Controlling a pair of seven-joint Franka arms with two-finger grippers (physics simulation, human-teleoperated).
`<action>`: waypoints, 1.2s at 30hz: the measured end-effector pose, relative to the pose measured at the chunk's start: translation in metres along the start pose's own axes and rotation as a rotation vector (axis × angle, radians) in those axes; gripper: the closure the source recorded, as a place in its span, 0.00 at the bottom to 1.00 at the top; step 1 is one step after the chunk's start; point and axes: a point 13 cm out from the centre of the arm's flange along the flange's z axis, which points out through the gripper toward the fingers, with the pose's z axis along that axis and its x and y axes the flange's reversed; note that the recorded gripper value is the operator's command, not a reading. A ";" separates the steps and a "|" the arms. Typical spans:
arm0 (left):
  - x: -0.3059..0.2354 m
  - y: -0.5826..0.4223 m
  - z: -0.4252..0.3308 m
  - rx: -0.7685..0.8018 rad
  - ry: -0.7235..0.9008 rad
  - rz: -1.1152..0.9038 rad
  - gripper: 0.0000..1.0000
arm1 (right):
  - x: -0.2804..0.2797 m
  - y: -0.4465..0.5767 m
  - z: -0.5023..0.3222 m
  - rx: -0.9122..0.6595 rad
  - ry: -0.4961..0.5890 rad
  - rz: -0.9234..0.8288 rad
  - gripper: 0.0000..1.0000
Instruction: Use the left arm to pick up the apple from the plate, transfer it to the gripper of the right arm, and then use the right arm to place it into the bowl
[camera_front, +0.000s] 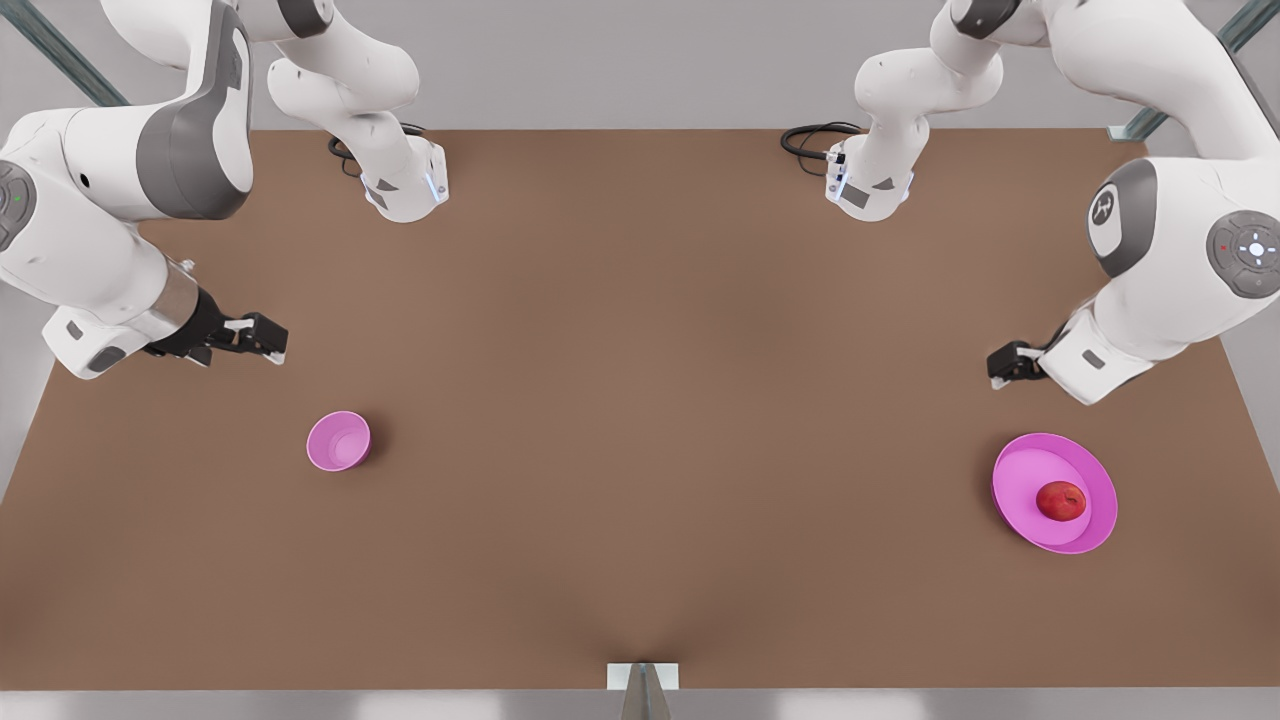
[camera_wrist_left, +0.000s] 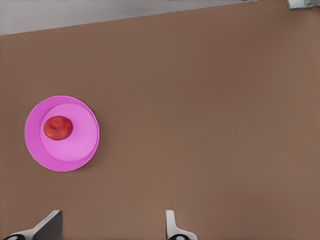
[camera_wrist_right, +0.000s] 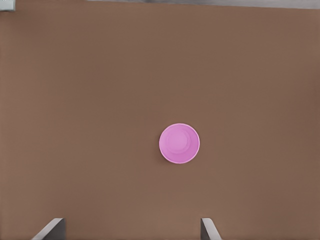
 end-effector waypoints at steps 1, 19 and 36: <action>-0.003 0.001 0.002 0.000 -0.005 0.001 0.00 | 0.000 0.000 0.000 0.000 -0.002 0.001 0.00; -0.076 0.181 0.287 -0.065 -0.294 -0.159 0.00 | -0.003 -0.001 -0.001 -0.002 -0.011 0.011 0.00; -0.053 0.247 0.357 -0.050 -0.341 -0.078 0.00 | -0.003 -0.001 0.000 -0.001 -0.010 0.009 0.00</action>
